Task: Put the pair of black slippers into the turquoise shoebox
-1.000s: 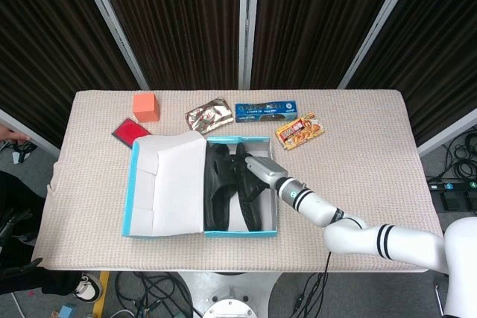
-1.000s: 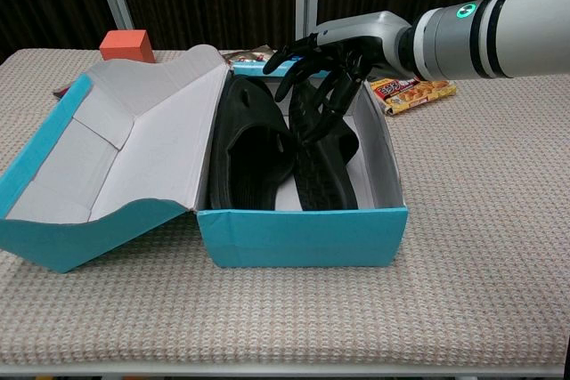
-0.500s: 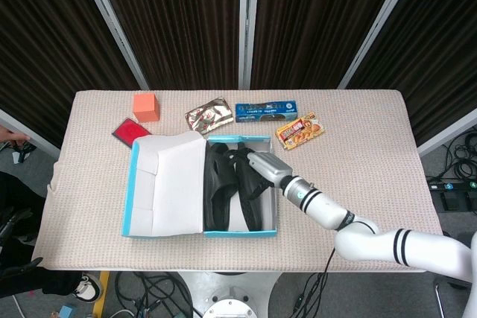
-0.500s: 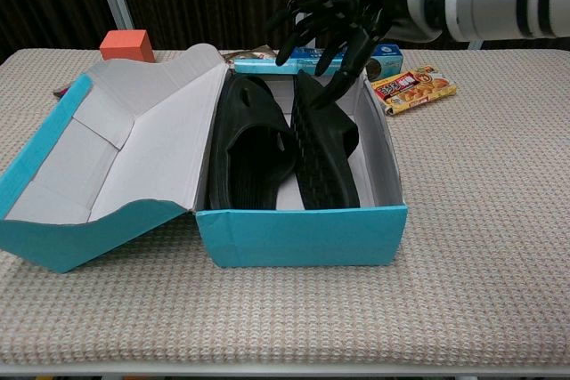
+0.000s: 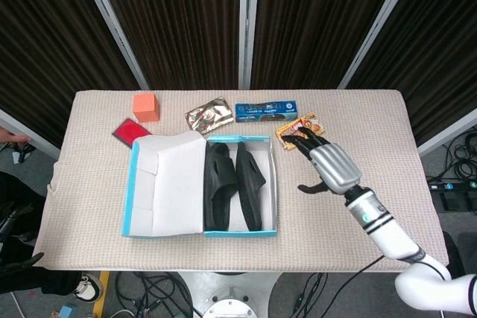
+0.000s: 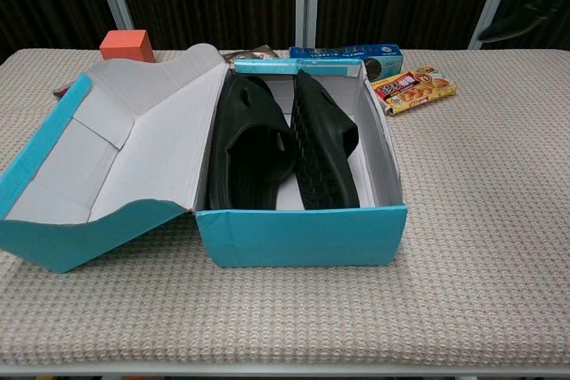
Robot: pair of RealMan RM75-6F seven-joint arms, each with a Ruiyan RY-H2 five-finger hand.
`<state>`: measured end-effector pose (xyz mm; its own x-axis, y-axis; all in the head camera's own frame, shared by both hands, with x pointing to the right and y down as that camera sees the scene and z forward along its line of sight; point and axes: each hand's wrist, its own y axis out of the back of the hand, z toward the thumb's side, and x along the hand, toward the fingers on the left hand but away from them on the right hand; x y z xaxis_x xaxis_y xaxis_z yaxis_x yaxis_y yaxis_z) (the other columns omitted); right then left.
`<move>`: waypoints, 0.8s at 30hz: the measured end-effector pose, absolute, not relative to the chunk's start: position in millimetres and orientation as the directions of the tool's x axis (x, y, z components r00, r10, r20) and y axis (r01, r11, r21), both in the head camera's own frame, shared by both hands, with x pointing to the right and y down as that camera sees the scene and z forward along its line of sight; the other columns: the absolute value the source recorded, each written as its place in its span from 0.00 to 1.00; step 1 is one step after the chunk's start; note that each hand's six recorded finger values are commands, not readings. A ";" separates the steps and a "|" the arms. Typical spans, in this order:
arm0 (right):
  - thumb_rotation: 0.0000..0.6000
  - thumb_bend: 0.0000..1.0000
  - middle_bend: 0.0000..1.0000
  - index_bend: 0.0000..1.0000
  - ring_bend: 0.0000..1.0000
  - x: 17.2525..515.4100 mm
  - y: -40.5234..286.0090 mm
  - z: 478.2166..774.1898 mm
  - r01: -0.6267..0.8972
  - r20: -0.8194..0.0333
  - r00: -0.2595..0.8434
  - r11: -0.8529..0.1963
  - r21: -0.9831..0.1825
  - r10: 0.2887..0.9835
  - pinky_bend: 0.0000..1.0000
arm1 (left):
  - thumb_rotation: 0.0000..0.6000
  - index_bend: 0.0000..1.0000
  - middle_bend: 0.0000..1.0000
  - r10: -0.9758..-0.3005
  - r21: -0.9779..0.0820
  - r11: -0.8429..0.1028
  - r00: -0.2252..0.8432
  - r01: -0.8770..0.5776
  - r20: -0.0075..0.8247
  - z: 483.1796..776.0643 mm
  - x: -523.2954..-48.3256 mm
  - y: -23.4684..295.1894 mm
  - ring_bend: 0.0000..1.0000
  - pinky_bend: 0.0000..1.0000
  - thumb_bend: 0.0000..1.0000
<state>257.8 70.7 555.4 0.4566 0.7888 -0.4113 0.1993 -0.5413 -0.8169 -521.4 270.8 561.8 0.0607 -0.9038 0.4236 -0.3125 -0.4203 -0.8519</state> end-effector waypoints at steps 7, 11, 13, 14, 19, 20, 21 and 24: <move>1.00 0.00 0.06 0.02 0.00 350.9 144.0 536.6 0.047 -0.375 0.287 -0.404 -0.914 0.881 0.00 | 1.00 0.13 0.19 -0.910 -0.867 -0.410 0.060 -0.285 0.411 557.4 -521.4 268.9 0.03 0.16 0.00; 1.00 0.00 0.05 0.01 0.00 396.4 181.6 530.9 -0.040 -0.354 0.200 -0.353 -0.935 0.914 0.00 | 1.00 0.13 0.19 -0.916 -0.881 -0.400 0.062 -0.253 0.397 555.4 -520.4 267.0 0.03 0.16 0.00; 1.00 0.00 0.04 0.01 0.00 411.4 196.7 532.1 -0.070 -0.350 0.175 -0.343 -0.937 0.920 0.00 | 1.00 0.13 0.19 -0.919 -0.890 -0.392 0.061 -0.232 0.389 554.6 -520.0 265.8 0.03 0.15 0.00; 1.00 0.00 0.04 0.01 0.00 419.8 206.9 534.8 -0.085 -0.354 0.164 -0.344 -0.935 0.921 0.00 | 1.00 0.13 0.19 -0.921 -0.893 -0.389 0.059 -0.225 0.386 554.3 -519.9 265.2 0.03 0.16 0.00; 1.00 0.00 0.04 0.00 0.00 444.9 243.7 550.7 -0.081 -0.383 0.133 -0.375 -0.923 0.914 0.00 | 1.00 0.13 0.19 -0.929 -0.909 -0.370 0.043 -0.194 0.369 552.8 -521.6 262.4 0.03 0.15 0.00; 1.00 0.00 0.04 0.00 0.00 449.6 250.8 554.9 -0.077 -0.389 0.127 -0.381 -0.921 0.913 0.00 | 1.00 0.13 0.19 -0.930 -0.911 -0.365 0.040 -0.191 0.365 552.4 -521.9 262.2 0.03 0.15 0.00; 1.00 0.00 0.04 0.00 0.00 452.7 255.7 558.0 -0.078 -0.392 0.123 -0.385 -0.920 0.912 0.00 | 1.00 0.13 0.19 -0.932 -0.914 -0.361 0.038 -0.188 0.360 552.0 -522.0 262.0 0.03 0.15 0.00; 1.00 0.00 0.04 0.00 0.00 460.2 268.8 566.3 -0.084 -0.398 0.107 -0.391 -0.917 0.911 0.00 | 1.00 0.13 0.19 -0.935 -0.920 -0.352 0.034 -0.174 0.352 551.7 -521.8 261.6 0.03 0.14 0.00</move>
<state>460.2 268.8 566.3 0.1067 0.9110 -0.3983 -0.0839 -0.3909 -0.9166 -521.8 261.6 551.7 0.0342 -0.9354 0.3520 -0.1738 -0.3524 -0.9196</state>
